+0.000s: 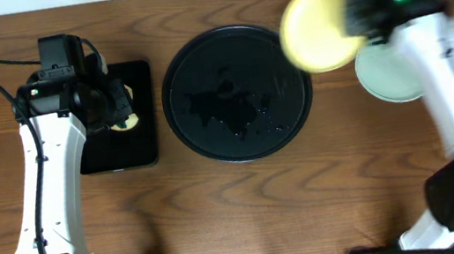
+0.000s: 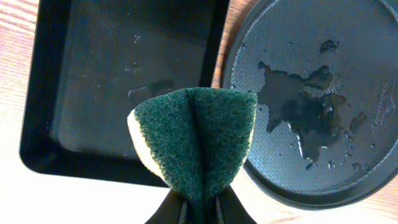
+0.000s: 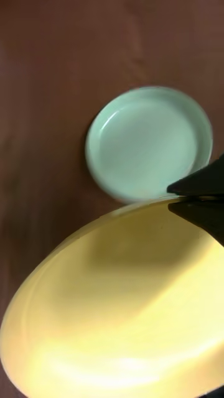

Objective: Clean dirty plates on tray and stack at the side

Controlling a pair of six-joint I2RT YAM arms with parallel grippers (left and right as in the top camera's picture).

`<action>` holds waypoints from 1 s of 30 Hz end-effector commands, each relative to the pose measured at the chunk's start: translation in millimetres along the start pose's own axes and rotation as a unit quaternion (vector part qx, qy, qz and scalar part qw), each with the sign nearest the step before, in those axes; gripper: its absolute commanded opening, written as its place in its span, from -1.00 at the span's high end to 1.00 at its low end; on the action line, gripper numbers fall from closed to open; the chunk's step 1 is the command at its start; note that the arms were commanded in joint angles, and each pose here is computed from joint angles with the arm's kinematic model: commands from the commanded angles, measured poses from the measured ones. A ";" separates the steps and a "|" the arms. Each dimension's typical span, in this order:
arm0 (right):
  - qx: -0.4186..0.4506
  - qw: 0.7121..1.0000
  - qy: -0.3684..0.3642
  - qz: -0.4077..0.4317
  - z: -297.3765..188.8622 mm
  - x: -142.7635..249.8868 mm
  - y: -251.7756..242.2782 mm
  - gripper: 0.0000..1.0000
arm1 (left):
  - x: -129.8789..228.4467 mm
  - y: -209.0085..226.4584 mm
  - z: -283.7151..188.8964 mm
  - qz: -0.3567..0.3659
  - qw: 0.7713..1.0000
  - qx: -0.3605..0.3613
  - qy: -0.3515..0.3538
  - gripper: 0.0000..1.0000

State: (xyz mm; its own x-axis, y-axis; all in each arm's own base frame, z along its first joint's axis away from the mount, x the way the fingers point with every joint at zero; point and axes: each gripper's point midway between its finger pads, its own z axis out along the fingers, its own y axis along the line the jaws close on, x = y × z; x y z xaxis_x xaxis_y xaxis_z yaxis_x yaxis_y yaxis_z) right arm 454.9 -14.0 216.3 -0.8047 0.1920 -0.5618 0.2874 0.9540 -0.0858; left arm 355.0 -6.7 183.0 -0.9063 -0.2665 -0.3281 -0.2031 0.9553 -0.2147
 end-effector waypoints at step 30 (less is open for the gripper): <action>-0.241 0.947 0.188 0.097 77.6 52.6 -13.5 -0.04 | -18.0 50.0 26.4 0.004 0.991 -0.130 -0.034 0.84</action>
State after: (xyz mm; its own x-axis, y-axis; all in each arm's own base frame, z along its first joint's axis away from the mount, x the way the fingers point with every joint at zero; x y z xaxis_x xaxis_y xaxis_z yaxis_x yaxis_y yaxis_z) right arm 441.9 -87.6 116.8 -0.8573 0.4764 -0.1951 0.4052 0.8582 0.3152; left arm 375.1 27.7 178.6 -0.8621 -0.2663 -0.4310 -0.2696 0.9614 -0.0548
